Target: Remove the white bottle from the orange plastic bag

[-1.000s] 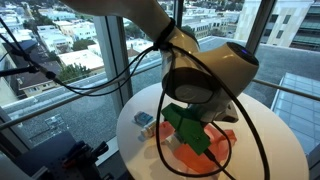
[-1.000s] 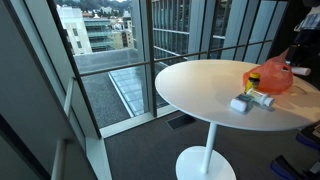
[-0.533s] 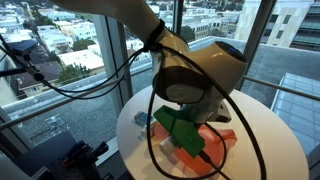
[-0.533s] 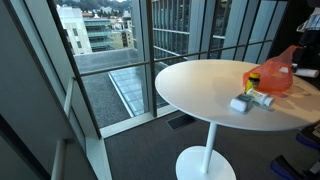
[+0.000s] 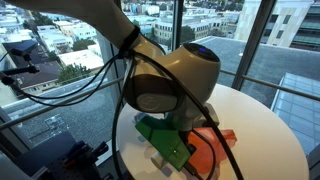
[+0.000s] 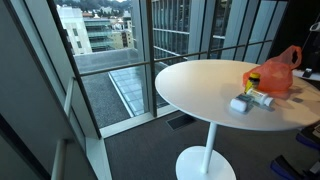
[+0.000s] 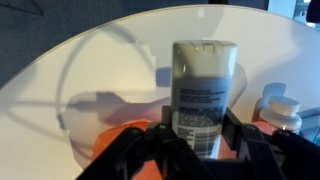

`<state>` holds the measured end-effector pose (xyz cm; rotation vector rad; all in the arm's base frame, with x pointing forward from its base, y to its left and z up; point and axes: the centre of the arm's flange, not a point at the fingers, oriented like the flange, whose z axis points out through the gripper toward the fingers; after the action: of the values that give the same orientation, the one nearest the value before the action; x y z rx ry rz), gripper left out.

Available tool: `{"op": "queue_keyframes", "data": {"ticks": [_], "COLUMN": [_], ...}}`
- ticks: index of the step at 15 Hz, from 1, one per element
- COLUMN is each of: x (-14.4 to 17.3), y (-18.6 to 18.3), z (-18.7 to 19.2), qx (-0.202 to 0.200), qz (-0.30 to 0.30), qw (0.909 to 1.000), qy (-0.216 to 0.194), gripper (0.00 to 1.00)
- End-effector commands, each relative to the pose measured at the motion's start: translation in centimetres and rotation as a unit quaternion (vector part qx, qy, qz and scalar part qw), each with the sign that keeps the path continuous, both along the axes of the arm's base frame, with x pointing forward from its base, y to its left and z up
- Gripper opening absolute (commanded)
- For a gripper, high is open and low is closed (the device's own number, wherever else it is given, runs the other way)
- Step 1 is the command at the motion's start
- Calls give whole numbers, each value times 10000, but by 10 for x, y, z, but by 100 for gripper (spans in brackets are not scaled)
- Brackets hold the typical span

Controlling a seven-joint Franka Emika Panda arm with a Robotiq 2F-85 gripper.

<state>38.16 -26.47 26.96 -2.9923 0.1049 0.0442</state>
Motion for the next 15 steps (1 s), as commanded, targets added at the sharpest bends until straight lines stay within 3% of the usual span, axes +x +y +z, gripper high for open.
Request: {"op": "queue_keyframes", "data": {"ticks": [1, 15], "x": [-21, -17], "y": [8, 29], "z": [2, -59], "qx": [-268, -368], "qz": [-47, 202], "qw": [9996, 9991], "qy": [-107, -96], "gripper": [25, 25]}}
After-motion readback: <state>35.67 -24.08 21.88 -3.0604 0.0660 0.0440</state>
